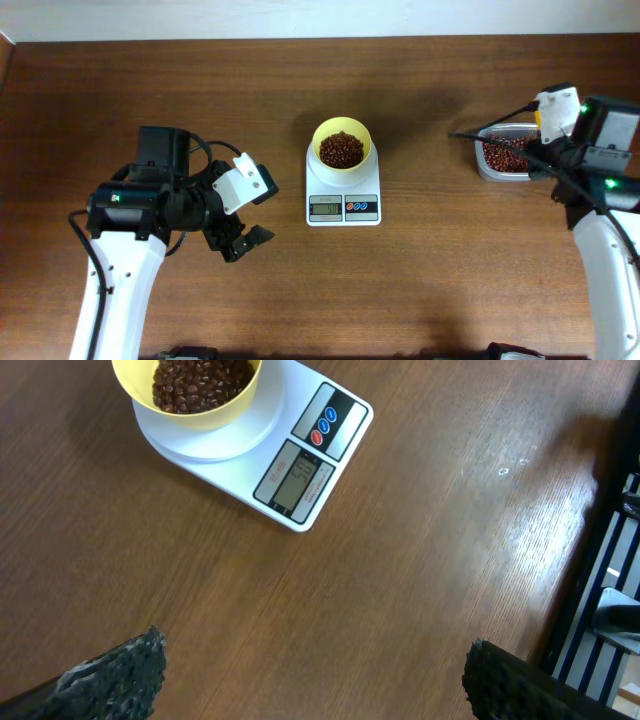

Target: Scoop item into bowl and weigh 50g on scale

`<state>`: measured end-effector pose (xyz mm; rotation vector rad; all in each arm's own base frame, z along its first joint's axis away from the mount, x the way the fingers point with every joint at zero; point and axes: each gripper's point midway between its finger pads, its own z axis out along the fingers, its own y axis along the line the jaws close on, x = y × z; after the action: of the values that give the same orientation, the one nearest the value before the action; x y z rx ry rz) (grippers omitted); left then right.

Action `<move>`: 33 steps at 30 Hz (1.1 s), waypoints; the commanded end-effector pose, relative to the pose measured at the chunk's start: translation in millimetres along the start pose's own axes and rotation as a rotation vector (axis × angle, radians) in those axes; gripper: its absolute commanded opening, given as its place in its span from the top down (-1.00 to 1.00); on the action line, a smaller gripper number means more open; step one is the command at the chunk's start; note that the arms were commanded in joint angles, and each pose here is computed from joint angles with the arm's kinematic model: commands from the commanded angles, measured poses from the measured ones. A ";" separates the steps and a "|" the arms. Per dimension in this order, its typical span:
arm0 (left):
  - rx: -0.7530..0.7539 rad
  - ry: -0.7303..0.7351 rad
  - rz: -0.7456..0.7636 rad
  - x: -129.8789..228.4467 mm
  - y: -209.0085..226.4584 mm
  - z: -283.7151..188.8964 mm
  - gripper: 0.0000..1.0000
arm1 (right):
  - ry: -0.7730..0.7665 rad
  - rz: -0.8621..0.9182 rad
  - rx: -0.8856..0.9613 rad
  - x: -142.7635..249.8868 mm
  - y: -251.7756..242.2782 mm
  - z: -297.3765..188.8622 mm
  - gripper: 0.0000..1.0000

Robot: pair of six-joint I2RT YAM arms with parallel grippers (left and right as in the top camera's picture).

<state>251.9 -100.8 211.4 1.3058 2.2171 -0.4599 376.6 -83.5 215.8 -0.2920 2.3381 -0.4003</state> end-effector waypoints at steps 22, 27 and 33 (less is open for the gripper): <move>-0.003 -0.017 0.013 -1.7 -2.1 -3.3 -0.98 | 0.092 0.806 -0.297 44.5 69.2 -130.1 0.92; -0.003 -0.017 0.013 -1.7 -2.1 -3.3 -0.98 | 0.342 1.023 -0.313 94.5 103.9 -85.8 0.92; -0.003 -0.017 0.013 -1.7 -2.1 -3.3 -0.98 | 0.507 1.051 -0.441 124.9 146.2 -50.2 0.92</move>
<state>251.8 -100.8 211.3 1.3059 2.2175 -0.4601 240.4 5.7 130.8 0.8953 2.6114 0.4946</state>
